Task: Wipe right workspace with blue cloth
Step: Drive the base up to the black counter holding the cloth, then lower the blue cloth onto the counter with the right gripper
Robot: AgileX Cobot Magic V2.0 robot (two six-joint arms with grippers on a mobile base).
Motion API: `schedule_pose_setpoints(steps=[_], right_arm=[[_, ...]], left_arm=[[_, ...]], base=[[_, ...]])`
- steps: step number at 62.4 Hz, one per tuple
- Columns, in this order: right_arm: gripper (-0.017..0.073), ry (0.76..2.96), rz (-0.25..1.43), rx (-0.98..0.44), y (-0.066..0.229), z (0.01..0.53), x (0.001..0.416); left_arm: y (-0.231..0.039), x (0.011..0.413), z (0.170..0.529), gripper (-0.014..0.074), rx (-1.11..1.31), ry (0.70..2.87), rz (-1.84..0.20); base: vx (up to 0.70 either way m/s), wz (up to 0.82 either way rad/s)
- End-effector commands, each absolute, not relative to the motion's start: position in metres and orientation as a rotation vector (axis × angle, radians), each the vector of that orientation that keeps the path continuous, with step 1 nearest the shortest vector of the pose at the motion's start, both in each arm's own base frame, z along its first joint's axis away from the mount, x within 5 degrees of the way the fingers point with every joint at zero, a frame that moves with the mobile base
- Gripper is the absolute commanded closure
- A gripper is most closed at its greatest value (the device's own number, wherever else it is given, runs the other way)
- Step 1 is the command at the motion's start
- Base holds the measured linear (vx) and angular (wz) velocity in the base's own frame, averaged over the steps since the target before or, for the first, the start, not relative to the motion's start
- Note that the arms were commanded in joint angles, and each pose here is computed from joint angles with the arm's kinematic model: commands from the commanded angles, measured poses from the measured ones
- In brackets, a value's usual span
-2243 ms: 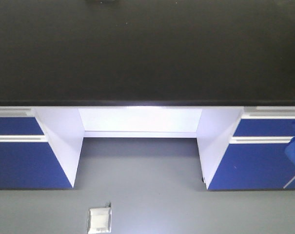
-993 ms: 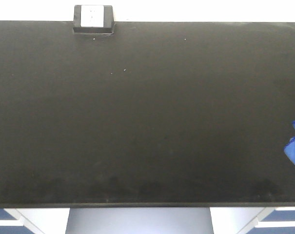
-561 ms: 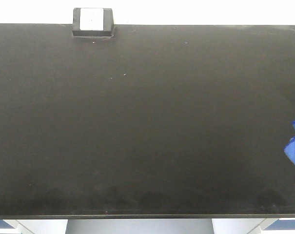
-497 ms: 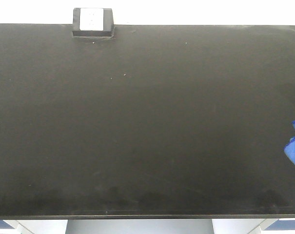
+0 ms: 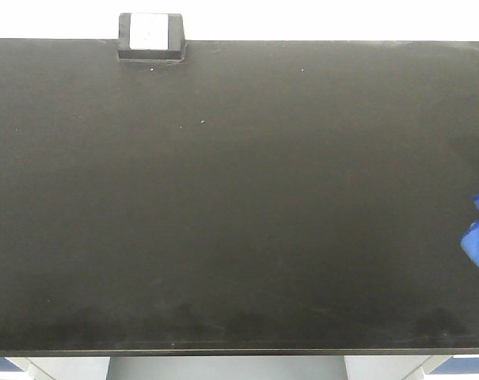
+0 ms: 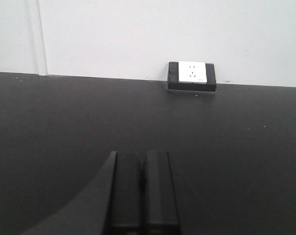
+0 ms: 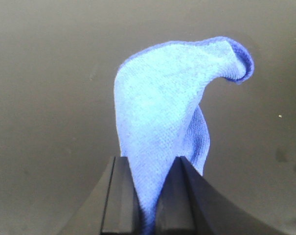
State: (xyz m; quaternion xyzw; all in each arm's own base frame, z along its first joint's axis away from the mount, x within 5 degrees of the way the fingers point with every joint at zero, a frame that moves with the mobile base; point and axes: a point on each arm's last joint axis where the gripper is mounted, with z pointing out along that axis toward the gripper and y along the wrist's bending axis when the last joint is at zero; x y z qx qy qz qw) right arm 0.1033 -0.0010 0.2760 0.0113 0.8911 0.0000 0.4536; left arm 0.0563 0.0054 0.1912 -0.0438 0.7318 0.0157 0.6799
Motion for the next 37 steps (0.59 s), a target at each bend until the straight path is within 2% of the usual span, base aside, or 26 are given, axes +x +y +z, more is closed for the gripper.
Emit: schedule_pose_setpoints(steps=[1, 11, 25, 37], right_arm=[[0.0559, 2.052, 0.008, 0.028, -0.001, 0.295, 0.111], [0.0559, 2.11, -0.004, 0.025, -0.002, 0.287, 0.123], [0.0559, 2.25, -0.027, 0.004, -0.003, 0.258, 0.167], [0.0559, 2.242, 0.004, 0.033, -0.002, 0.235, 0.205]], left_arm=[[0.004, 0.057, 0.189, 0.0599, -0.089, 1.579, 0.018], [0.004, 0.057, 0.189, 0.0599, -0.089, 1.579, 0.018], [0.004, 0.057, 0.189, 0.0599, -0.089, 1.579, 0.018], [0.004, 0.057, 0.189, 0.0599, -0.089, 1.579, 0.018]], base=[[0.0, 0.0], [0.0, 0.0], [0.0, 0.0], [0.0, 0.0]])
